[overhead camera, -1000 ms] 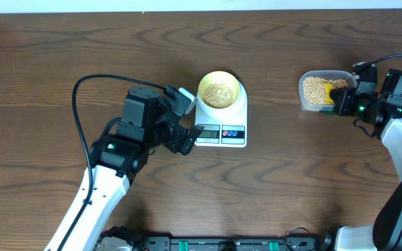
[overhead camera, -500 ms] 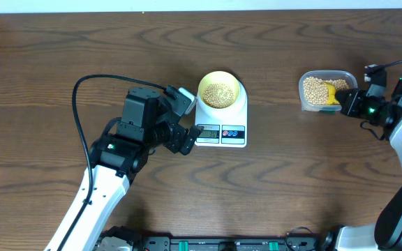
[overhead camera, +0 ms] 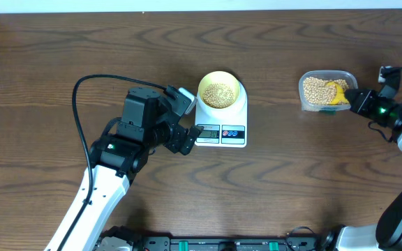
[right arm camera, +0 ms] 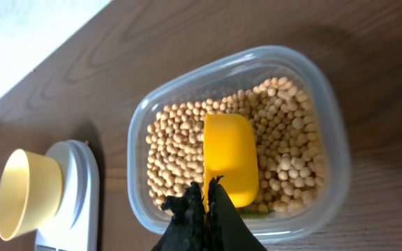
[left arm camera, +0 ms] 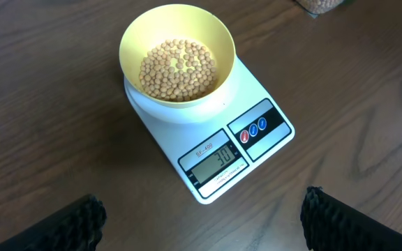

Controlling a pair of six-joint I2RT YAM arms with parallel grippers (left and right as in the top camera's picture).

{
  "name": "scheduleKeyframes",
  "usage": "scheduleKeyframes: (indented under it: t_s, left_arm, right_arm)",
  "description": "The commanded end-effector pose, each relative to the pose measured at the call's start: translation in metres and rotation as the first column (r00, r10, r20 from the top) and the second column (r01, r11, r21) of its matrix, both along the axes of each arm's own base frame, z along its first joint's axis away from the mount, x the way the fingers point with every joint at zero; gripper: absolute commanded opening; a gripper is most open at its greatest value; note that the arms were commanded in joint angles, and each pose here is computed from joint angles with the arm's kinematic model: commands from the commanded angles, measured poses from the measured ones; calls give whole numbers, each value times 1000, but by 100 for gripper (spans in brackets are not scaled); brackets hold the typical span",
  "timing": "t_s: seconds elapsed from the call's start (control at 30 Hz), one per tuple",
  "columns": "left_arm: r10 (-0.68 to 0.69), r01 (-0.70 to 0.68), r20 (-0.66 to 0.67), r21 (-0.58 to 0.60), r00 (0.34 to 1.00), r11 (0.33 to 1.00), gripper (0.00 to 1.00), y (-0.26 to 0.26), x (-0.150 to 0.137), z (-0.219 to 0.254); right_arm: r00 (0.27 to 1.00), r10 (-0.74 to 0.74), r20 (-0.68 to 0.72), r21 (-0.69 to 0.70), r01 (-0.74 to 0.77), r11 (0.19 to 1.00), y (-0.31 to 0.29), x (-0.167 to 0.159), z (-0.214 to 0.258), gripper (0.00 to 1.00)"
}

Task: Scoop item into bowl and weigh 50g on scale
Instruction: 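Lower the scoop into the tub and drag it through soybeans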

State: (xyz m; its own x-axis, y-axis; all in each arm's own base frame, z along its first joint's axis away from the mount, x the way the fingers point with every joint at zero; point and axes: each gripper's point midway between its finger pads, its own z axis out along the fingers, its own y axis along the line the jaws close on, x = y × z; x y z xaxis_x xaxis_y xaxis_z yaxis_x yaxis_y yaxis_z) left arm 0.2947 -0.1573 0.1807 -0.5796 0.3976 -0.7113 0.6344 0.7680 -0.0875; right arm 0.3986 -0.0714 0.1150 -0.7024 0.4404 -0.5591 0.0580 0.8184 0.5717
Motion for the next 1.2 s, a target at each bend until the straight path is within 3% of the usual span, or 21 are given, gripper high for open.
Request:
scheduleKeyframes:
  t_s: [0.0,1.17]
  left_arm:
    - [-2,2,5,-13,1000,1000,92,0,-1,3]
    - [-2,2,5,-13,1000,1000,91,0,-1,3]
  right_arm:
    - [1000,10,29,80,-13,997,4,2,8,1]
    - [987,11,163,327,-65,943,-12,-8,51,1]
